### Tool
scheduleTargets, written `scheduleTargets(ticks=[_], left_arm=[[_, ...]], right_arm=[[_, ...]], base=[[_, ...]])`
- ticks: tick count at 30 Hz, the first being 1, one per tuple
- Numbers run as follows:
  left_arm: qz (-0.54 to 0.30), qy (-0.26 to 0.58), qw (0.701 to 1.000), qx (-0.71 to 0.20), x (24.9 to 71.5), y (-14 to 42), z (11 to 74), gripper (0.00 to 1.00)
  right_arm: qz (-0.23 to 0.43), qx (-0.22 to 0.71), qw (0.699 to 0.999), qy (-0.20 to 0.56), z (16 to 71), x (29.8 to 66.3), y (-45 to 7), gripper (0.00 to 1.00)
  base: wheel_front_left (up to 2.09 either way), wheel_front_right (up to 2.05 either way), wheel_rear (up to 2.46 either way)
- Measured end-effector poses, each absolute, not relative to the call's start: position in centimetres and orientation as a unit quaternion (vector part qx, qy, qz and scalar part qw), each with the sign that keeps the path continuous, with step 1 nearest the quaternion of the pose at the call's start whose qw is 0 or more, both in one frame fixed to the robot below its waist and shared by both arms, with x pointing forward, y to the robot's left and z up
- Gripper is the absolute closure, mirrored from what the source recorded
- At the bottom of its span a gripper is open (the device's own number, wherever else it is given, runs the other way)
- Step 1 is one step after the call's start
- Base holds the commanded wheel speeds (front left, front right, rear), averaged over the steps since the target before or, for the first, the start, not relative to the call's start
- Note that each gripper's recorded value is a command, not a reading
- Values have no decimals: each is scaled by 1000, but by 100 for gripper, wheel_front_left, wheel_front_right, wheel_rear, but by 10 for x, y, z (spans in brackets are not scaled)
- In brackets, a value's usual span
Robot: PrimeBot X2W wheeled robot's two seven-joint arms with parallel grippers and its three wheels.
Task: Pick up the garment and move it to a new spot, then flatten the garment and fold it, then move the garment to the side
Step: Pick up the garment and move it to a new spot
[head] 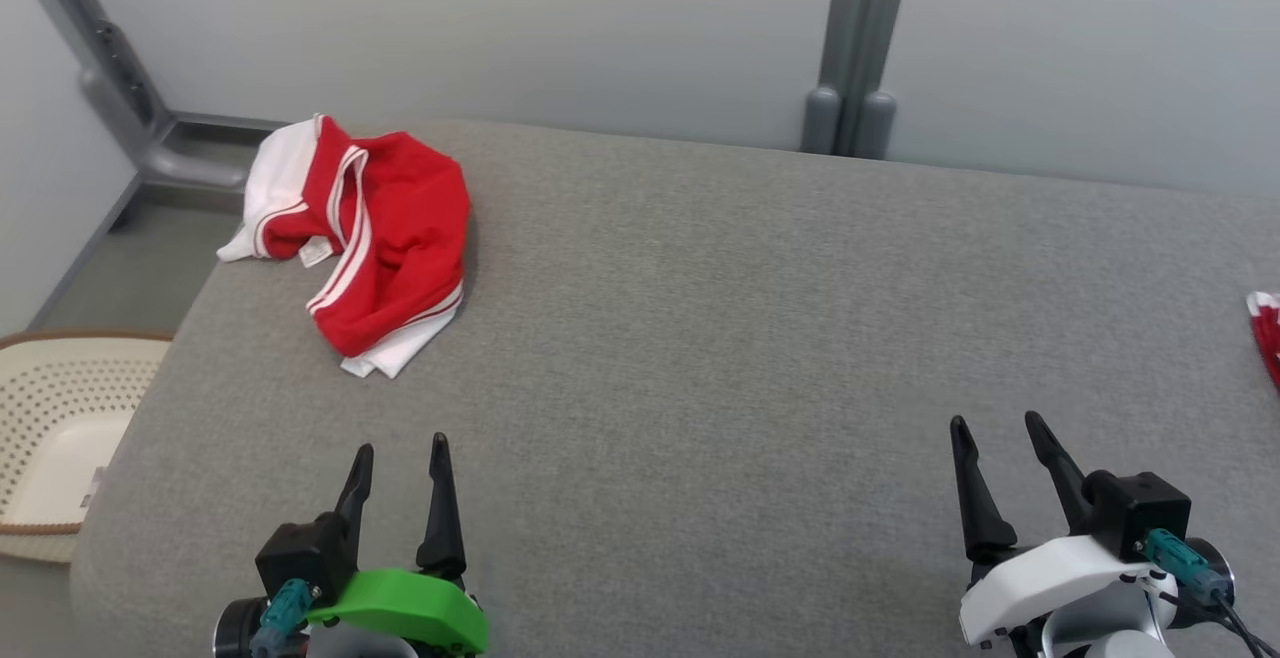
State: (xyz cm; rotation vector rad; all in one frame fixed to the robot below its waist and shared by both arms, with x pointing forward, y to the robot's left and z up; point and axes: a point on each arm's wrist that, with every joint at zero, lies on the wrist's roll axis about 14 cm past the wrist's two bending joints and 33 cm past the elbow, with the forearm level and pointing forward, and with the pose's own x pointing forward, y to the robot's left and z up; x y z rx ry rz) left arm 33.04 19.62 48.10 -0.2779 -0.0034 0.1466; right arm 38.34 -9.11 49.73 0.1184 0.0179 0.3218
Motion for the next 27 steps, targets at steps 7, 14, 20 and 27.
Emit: scheduleTargets(ticks=[7,14,20,27], left_arm=[[146,-17,980,-134,301,242,484,0],[210,-28,968,-133,271,276,485,0],[234,-28,963,-132,257,287,483,0],[232,-35,963,-133,256,291,486,0]], right_arm=[[232,65,970,17,494,392,-38,0],[297,65,952,24,491,394,11,0],[324,64,944,30,487,391,30,0],[314,63,947,21,491,392,24,0]], base=[[0,0,0],[0,0,0],[0,0,0],[0,0,0]])
